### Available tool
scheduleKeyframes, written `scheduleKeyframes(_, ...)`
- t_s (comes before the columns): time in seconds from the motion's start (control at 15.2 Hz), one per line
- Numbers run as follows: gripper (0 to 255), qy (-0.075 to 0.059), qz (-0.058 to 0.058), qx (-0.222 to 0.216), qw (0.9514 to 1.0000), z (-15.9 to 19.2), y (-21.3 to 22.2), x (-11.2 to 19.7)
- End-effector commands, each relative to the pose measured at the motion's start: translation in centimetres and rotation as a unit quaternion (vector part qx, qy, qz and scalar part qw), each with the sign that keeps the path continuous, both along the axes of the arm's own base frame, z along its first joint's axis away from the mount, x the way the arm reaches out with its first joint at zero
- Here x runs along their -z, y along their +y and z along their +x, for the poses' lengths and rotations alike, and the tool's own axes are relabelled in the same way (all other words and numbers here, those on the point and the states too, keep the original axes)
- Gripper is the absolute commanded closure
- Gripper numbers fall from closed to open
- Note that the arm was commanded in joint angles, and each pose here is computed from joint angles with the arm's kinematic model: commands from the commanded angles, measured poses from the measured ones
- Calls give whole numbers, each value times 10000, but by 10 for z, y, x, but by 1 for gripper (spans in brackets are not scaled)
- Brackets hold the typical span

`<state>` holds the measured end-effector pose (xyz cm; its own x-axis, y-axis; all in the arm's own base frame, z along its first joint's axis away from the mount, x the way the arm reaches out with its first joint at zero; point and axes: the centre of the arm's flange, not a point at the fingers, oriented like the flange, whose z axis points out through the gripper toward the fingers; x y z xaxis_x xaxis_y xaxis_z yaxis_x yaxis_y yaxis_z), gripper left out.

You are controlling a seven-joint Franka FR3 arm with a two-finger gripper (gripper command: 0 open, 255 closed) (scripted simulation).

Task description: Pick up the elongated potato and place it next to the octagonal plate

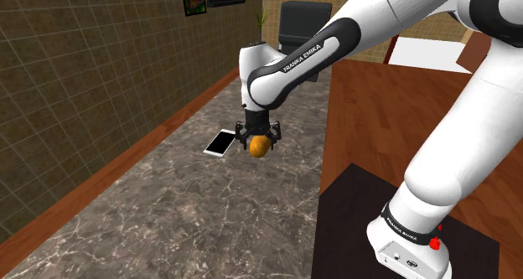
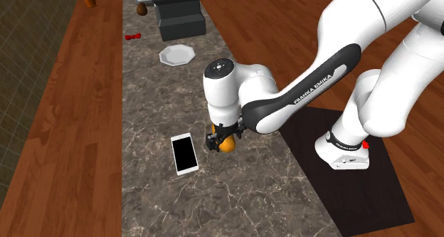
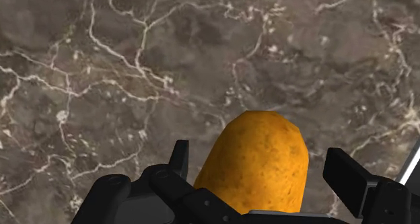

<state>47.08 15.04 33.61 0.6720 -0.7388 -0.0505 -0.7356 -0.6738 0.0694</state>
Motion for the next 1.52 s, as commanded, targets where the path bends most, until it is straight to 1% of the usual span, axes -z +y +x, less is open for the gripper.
scheduleKeyframes(0.0,0,0,0,0,10000,0,0,0)
scheduleKeyframes(0.07,0,0,0,0,10000,0,0,0)
scheduleKeyframes(0.13,255,0,0,0,10000,0,0,0)
scheduleKeyframes(0.73,255,0,0,0,10000,0,0,0)
scheduleKeyframes(1.45,255,0,0,0,10000,0,0,-58)
